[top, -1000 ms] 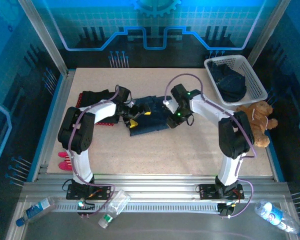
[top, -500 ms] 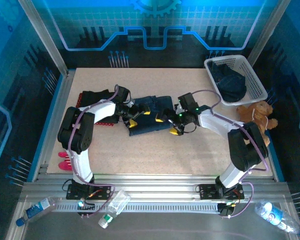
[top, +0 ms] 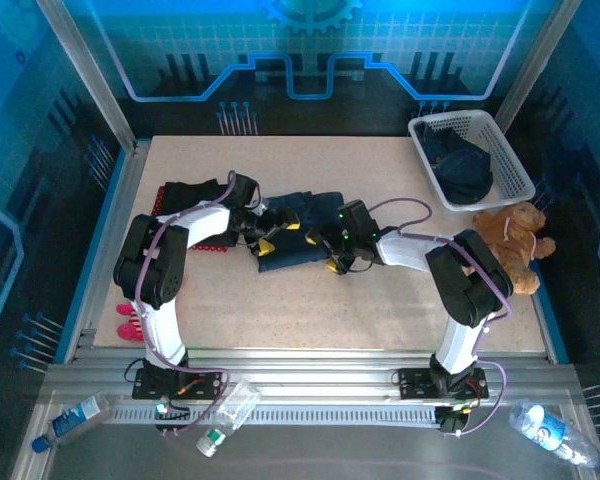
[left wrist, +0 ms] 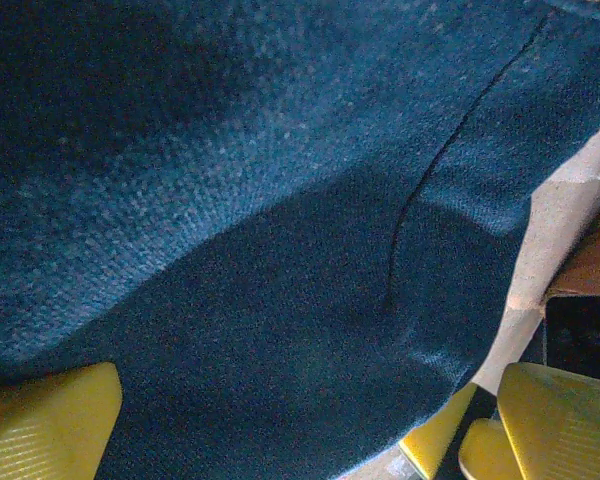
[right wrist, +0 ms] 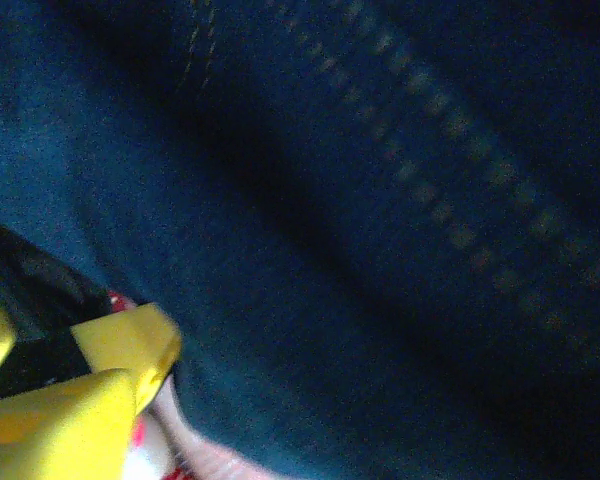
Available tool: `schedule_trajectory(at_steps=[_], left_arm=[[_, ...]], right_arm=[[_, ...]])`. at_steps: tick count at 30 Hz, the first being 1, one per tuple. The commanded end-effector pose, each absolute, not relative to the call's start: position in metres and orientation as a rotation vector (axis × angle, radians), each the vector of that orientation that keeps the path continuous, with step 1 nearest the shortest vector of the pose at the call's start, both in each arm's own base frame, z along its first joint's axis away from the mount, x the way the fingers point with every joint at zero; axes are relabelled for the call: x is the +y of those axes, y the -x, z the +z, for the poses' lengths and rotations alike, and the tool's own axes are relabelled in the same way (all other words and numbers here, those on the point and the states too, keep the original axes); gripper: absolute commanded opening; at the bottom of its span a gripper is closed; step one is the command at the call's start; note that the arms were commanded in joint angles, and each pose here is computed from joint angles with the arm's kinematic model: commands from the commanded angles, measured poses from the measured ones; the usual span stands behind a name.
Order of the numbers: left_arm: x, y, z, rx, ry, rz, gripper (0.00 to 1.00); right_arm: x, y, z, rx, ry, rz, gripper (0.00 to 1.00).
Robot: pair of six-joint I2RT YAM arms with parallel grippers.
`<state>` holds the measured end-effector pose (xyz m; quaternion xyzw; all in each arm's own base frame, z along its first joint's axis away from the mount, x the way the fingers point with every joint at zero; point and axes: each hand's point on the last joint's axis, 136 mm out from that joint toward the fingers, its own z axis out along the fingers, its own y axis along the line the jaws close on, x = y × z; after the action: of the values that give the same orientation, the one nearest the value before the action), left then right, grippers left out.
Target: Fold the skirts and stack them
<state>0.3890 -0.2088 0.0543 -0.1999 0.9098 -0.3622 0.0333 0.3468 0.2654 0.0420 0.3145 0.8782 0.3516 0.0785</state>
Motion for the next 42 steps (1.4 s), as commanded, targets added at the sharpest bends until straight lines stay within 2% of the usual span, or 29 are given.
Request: schedule_trajectory(at_steps=[1, 5, 8, 10, 13, 17, 21, 25, 29, 32, 34, 35, 38, 40, 42], left_arm=[[-0.193, -0.368, 0.026, 2.894, 0.709, -1.013, 0.99], [-0.189, -0.367, 0.013, 2.925, 0.716, -0.98, 0.99], [-0.188, -0.369, 0.008, 2.937, 0.722, -0.973, 0.99], [-0.188, -0.369, 0.007, 2.941, 0.721, -0.971, 0.99], [-0.188, -0.37, 0.007, 2.94, 0.718, -0.973, 0.99], [-0.187, -0.371, 0.008, 2.942, 0.709, -0.967, 0.99], [-0.187, -0.371, 0.011, 2.94, 0.706, -0.97, 0.99], [-0.189, -0.372, 0.016, 2.938, 0.69, -0.98, 0.99], [-0.193, -0.376, 0.031, 2.925, 0.656, -1.019, 0.99], [-0.202, -0.382, 0.061, 2.856, 0.589, -1.113, 0.99], [-0.207, -0.388, 0.086, 2.801, 0.539, -1.167, 0.99], [-0.208, -0.39, 0.099, 2.779, 0.516, -1.172, 0.99], [-0.205, -0.398, 0.129, 2.717, 0.473, -1.156, 0.99], [-0.208, -0.407, 0.147, 2.645, 0.431, -1.183, 0.99], [-0.214, -0.42, 0.157, 2.584, 0.407, -1.229, 0.99]], right_arm=[[0.254, -0.377, 0.048, 2.447, -0.922, 1.0, 0.61], [0.24, -0.397, 0.081, 2.39, -0.625, 0.908, 0.26], [0.235, -0.396, 0.117, 2.379, -0.304, 0.739, 0.15], [0.234, -0.386, 0.127, 2.388, -0.04, 0.533, 0.12], [0.225, -0.368, 0.104, 2.464, 0.271, 0.235, 0.07], [0.189, -0.347, 0.05, 2.654, 0.304, -0.034, 0.09], [0.171, -0.332, 0.032, 2.773, 0.225, -0.18, 0.15], [0.148, -0.322, 0.046, 2.793, 0.102, -0.34, 0.25], [0.126, -0.319, 0.095, 2.669, 0.041, -0.53, 0.39], [0.145, -0.323, 0.124, 2.623, 0.103, -0.397, 0.41], [0.176, -0.327, 0.133, 2.619, 0.156, -0.111, 0.33], [0.19, -0.329, 0.136, 2.613, 0.155, 0.031, 0.25], [0.216, -0.337, 0.135, 2.622, 0.12, 0.308, 0.08], [0.232, -0.343, 0.124, 2.656, 0.126, 0.442, 0.0], [0.244, -0.349, 0.111, 2.692, 0.137, 0.52, 0.0]])
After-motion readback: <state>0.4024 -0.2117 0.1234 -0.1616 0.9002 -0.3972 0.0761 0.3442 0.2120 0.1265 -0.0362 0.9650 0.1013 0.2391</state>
